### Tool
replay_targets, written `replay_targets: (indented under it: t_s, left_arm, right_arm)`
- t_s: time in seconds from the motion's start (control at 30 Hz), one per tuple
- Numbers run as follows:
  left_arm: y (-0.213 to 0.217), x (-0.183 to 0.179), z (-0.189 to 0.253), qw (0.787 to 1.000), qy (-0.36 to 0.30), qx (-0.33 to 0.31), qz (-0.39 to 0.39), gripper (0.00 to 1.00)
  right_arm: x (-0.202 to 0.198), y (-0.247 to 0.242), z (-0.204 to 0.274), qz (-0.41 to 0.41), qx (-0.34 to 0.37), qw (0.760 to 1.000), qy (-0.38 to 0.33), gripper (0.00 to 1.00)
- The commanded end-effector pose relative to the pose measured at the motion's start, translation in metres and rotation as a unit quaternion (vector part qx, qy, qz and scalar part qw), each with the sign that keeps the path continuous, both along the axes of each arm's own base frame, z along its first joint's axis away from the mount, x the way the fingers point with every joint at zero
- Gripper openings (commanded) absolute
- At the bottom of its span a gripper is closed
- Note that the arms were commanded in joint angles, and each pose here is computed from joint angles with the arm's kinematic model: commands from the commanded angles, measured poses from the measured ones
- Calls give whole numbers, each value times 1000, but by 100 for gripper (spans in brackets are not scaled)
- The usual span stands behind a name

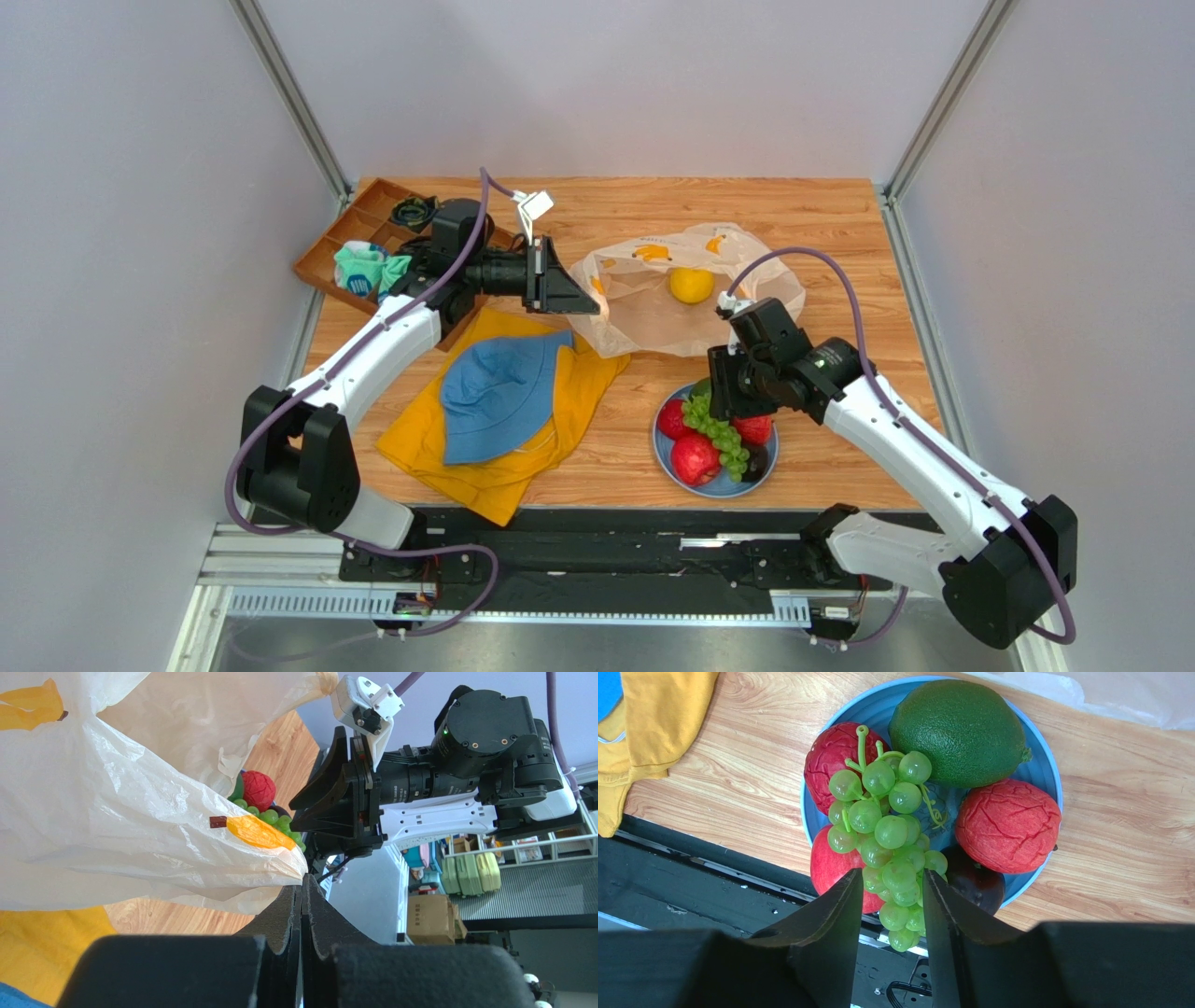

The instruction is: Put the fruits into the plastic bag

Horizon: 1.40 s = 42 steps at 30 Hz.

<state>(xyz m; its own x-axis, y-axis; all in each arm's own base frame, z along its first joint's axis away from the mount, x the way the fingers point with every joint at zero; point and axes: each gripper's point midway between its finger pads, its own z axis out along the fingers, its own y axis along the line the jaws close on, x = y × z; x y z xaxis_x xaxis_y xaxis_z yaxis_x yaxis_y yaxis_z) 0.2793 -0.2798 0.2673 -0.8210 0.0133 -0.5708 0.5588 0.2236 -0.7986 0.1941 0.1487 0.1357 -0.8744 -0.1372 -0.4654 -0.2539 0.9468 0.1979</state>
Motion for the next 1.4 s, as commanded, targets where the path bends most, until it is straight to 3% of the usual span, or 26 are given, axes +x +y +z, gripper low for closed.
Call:
replay_targets:
  t_s: [0.0, 0.33, 1.0, 1.37]
  left_arm:
    - [1, 6, 19, 999, -37, -10, 1, 0]
    - [1, 6, 19, 999, -35, -10, 1, 0]
    - [1, 5, 19, 999, -36, -11, -1, 0]
    - [1, 5, 19, 999, -35, -11, -1, 0]
  right_arm:
    - [-2, -5, -7, -17, -10, 1000, 14, 39]
    - [-4, -13, -16, -37, -25, 999, 20, 36]
    - [4, 0, -16, -27, 14, 999, 20, 31]
    - [1, -5, -15, -30, 2, 999, 22, 4]
